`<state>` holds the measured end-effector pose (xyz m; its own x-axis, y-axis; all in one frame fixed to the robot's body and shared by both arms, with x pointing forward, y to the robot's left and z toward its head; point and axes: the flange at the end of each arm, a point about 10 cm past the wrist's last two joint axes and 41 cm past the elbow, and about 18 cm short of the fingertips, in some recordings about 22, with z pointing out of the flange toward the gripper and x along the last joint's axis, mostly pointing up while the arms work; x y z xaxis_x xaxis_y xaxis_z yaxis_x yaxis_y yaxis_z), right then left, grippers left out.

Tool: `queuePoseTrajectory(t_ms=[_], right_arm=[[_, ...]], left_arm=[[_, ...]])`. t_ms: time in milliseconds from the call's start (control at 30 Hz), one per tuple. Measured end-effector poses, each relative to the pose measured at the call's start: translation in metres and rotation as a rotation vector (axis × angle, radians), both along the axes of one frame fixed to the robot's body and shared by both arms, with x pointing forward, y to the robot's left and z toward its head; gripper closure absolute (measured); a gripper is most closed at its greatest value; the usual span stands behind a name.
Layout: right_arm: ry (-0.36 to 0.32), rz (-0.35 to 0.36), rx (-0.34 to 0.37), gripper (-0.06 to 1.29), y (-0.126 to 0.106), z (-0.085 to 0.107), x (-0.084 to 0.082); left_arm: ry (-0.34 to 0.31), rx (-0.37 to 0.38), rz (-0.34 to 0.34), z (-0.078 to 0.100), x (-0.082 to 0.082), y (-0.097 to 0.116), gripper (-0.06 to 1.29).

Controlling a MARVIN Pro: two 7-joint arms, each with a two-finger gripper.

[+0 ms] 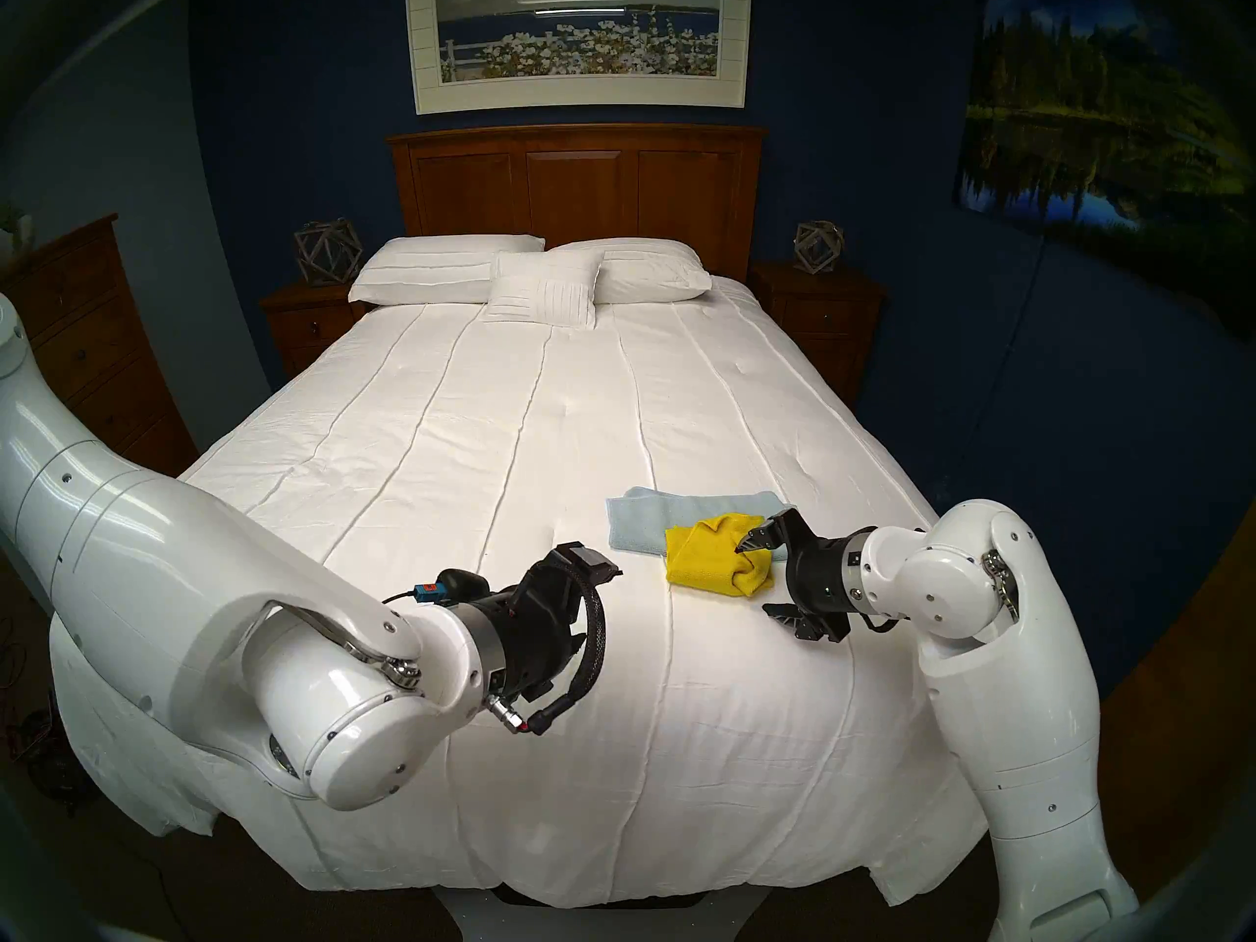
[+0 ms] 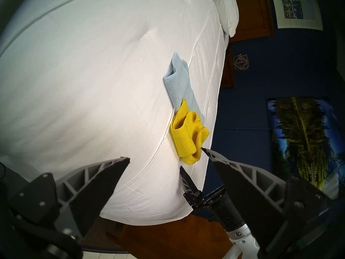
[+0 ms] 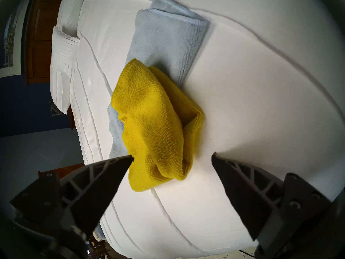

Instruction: Fold the hand towels twice and stack them up

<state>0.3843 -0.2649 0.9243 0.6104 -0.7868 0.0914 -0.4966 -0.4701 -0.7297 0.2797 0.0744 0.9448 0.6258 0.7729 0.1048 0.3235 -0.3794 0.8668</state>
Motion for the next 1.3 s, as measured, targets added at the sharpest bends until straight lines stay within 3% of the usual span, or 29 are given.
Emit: queuePoseTrajectory(t_ms=[100, 333, 500, 567, 700, 767, 900, 933, 967, 1100, 1233, 1300], right_arm=[[-0.002, -0.002, -0.002, 0.04, 0.0, 0.0, 0.0], [-0.008, -0.006, 0.005, 0.33, -0.003, 0.003, -0.005], [0.002, -0.005, 0.006, 0.37, -0.004, 0.0, -0.006], [0.006, -0.003, 0.007, 0.51, -0.003, -0.002, -0.007], [0.013, -0.002, 0.006, 0.57, -0.003, -0.004, -0.008], [0.017, -0.002, 0.006, 0.77, -0.003, -0.005, -0.008], [0.022, -0.006, 0.006, 0.63, -0.004, -0.009, -0.007], [0.023, -0.007, 0.006, 0.5, -0.004, -0.01, -0.007], [0.022, -0.008, 0.005, 0.46, -0.004, -0.01, -0.007], [0.018, -0.012, 0.003, 0.44, -0.004, -0.009, -0.007], [0.011, -0.019, 0.006, 0.75, -0.006, -0.007, -0.007], [0.009, -0.023, 0.007, 0.82, -0.007, -0.007, -0.008]], left_arm=[[0.0, 0.0, 0.0, 0.0, 0.0, 0.0, 0.01], [0.0, 0.0, 0.0, 0.0, 0.0, 0.0, 0.01], [0.0, 0.0, 0.0, 0.0, 0.0, 0.0, 0.01], [0.0, 0.0, 0.0, 0.0, 0.0, 0.0, 0.01], [0.0, 0.0, 0.0, 0.0, 0.0, 0.0, 0.01], [0.0, 0.0, 0.0, 0.0, 0.0, 0.0, 0.01], [0.0, 0.0, 0.0, 0.0, 0.0, 0.0, 0.01], [0.0, 0.0, 0.0, 0.0, 0.0, 0.0, 0.01], [0.0, 0.0, 0.0, 0.0, 0.0, 0.0, 0.01], [0.0, 0.0, 0.0, 0.0, 0.0, 0.0, 0.01], [0.0, 0.0, 0.0, 0.0, 0.0, 0.0, 0.01], [0.0, 0.0, 0.0, 0.0, 0.0, 0.0, 0.01]])
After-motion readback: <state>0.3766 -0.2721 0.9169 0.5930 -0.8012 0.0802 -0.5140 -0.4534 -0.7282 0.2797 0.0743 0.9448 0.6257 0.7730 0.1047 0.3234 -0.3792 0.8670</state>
